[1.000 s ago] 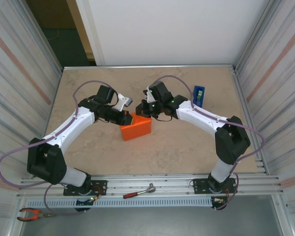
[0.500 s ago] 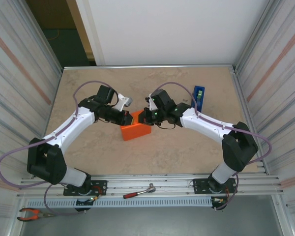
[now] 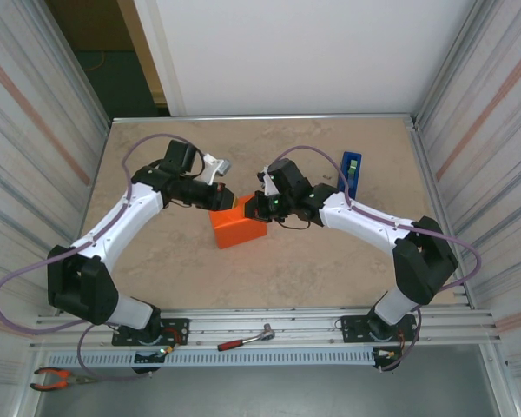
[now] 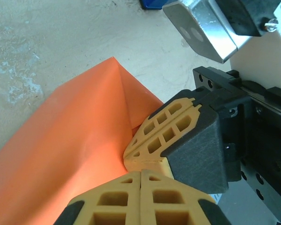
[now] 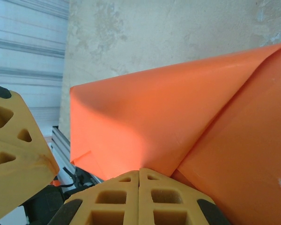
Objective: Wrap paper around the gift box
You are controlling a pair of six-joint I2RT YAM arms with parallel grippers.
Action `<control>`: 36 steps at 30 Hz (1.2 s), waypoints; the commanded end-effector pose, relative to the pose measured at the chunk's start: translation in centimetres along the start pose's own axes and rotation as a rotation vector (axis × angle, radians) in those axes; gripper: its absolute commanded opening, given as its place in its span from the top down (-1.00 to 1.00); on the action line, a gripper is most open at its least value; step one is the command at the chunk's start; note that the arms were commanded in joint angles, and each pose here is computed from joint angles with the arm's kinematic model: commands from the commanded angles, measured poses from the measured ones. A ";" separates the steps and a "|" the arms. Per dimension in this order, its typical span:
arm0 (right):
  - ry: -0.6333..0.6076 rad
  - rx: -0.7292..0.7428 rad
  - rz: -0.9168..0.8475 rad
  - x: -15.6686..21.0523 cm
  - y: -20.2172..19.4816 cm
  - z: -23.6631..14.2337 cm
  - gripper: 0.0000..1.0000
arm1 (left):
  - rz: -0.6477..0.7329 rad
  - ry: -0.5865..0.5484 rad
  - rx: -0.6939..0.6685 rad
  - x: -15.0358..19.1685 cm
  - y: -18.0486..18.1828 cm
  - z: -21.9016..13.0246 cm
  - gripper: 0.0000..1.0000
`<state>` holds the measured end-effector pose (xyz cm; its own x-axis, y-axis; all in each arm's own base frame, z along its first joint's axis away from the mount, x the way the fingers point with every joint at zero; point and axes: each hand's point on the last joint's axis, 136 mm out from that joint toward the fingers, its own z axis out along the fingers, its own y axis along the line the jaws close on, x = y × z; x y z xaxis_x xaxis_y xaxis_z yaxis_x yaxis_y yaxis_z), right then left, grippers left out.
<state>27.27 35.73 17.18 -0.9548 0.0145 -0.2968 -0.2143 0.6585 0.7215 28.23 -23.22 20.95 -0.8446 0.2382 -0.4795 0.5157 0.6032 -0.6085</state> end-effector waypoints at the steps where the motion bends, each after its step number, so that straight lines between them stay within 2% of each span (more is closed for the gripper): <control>1: 0.011 0.058 0.027 0.7 -1.8 0.0 1.00 | -0.009 0.027 0.026 1.4 -0.7 -0.1 0.94; 16: 0.017 0.036 0.043 0.4 -1.5 0.2 1.00 | -0.035 0.104 -0.043 4.1 2.5 2.1 0.98; 20: -0.022 -0.060 0.053 -2.4 1.1 -1.2 1.00 | -0.043 0.116 -0.067 4.7 3.3 2.5 1.00; 25: -0.207 -0.129 0.032 -8.2 3.4 -7.4 1.00 | -0.047 0.128 -0.089 5.3 4.1 2.8 1.00; 26: -0.251 -0.116 0.041 -9.2 2.8 -8.9 0.91 | -0.046 0.129 -0.095 5.3 4.3 2.9 1.00; 28: -0.328 -0.082 0.076 -10.8 0.7 -11.6 0.50 | -0.047 0.132 -0.099 5.5 4.4 2.9 1.00; 32: -0.470 0.022 0.196 -12.7 -6.7 -16.9 0.01 | -0.041 0.131 -0.104 5.5 4.5 3.0 1.00; 34: -0.529 0.078 0.267 -12.9 -10.9 -19.2 -0.17 | -0.038 0.132 -0.104 5.5 4.5 3.0 1.00; 36: -0.568 0.116 0.335 -12.8 -14.7 -21.0 -0.24 | -0.035 0.135 -0.104 5.5 4.4 3.0 1.00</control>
<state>38.90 13.45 27.23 -0.6977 0.5744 -0.4280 0.0161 0.6099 0.7923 27.48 -22.54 17.00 -0.8508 0.2709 -0.4503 0.5095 0.6352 -0.5805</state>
